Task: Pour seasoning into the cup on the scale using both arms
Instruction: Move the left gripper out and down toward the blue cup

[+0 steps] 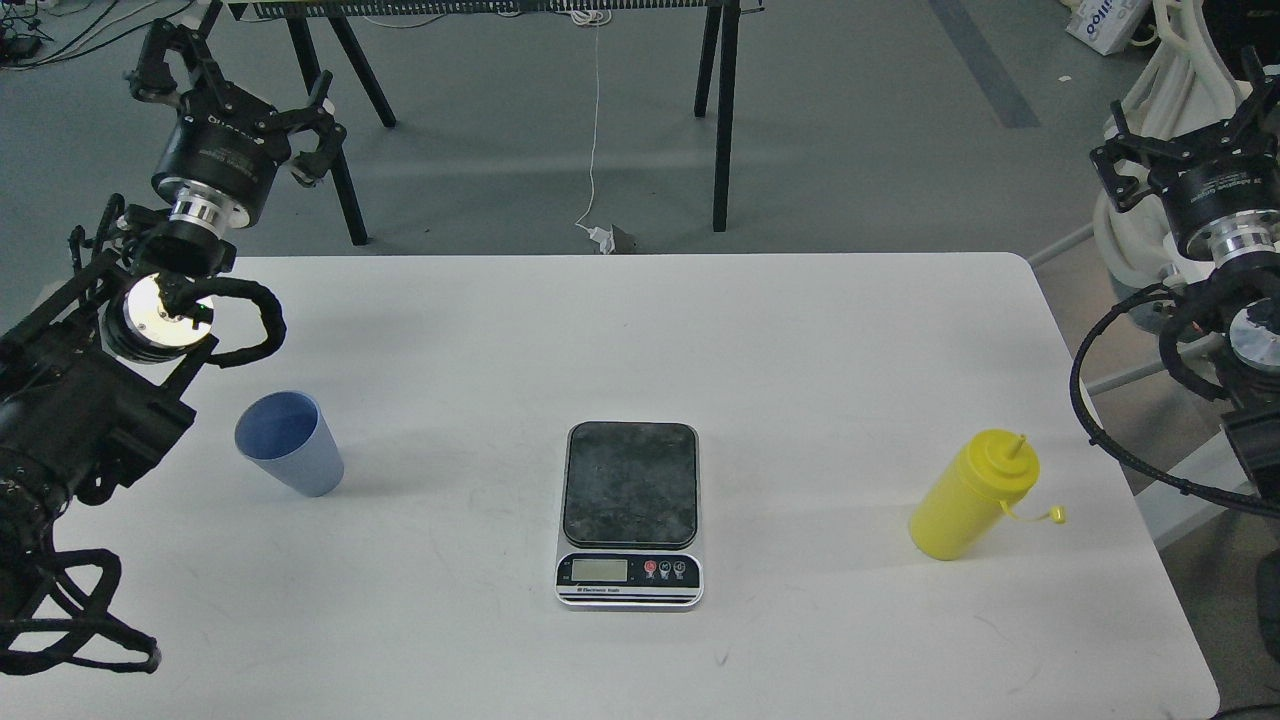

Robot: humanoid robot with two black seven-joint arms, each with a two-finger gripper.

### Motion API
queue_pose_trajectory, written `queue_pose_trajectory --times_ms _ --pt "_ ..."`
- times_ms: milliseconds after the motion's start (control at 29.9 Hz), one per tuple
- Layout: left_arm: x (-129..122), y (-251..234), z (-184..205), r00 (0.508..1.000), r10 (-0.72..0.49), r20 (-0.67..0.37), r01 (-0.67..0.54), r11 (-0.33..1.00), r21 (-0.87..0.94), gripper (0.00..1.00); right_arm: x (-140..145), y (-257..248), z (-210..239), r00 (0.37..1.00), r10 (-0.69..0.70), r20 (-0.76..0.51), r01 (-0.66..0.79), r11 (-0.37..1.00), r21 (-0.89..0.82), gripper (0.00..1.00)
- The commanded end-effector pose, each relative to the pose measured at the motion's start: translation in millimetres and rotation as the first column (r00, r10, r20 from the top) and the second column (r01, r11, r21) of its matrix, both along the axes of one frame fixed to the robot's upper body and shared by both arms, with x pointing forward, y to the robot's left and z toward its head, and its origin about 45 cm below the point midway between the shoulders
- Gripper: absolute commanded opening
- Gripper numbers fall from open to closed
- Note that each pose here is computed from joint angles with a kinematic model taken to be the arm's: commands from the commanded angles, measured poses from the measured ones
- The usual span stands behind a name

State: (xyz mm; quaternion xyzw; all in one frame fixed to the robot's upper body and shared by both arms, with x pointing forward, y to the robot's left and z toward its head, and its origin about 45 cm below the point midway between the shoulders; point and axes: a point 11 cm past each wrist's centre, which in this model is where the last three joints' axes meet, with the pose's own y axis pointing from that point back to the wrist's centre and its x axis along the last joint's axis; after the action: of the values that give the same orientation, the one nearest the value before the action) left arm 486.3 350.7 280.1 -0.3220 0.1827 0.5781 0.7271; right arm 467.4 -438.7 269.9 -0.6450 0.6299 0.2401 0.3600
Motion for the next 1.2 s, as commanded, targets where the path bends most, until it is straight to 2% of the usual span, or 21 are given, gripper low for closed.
queue_pose_trajectory --times_ms 0,234,334,434,568,802,1069,1169 --pt "0.2 -4.0 1.6 1.0 -0.01 0.006 0.01 1.0 -0.002 1.0 0.2 1.2 2.3 1.0 0.006 0.006 -0.006 1.0 -0.001 1.0" --pt "-0.3 -16.1 20.0 0.998 -0.055 0.038 0.055 0.998 0.007 1.0 1.3 12.4 7.3 0.999 0.042 0.027 -0.042 0.999 0.004 1.0" --pt "-9.6 -9.1 24.0 0.995 -0.086 0.045 0.084 0.995 0.051 1.0 -2.4 12.0 14.3 0.997 0.061 0.044 -0.061 0.998 -0.011 1.0" --pt "-20.0 -3.9 42.9 0.988 -0.137 0.066 0.124 0.978 0.168 0.99 -7.5 7.2 11.5 0.998 0.06 0.037 -0.06 0.998 -0.019 1.0" --pt "-33.8 -2.8 62.1 0.973 -0.218 0.077 0.168 0.896 0.411 0.99 -11.9 -3.0 12.8 0.998 0.046 0.032 -0.045 0.998 -0.034 1.0" --pt "-56.6 19.5 77.5 0.957 -0.288 0.025 0.147 0.562 0.814 0.99 -13.4 -9.6 24.1 0.998 0.041 0.055 -0.039 0.998 -0.044 1.0" --pt "-88.4 31.9 67.5 0.937 -0.341 -0.073 0.162 0.239 0.957 0.97 -13.9 -10.5 24.8 0.997 0.036 0.061 -0.034 0.999 -0.038 1.0" --pt "-99.7 26.8 61.2 0.921 -0.368 -0.123 0.16 0.069 0.985 0.95 -16.1 -13.2 21.9 0.998 0.026 0.06 -0.024 0.999 -0.029 1.0"
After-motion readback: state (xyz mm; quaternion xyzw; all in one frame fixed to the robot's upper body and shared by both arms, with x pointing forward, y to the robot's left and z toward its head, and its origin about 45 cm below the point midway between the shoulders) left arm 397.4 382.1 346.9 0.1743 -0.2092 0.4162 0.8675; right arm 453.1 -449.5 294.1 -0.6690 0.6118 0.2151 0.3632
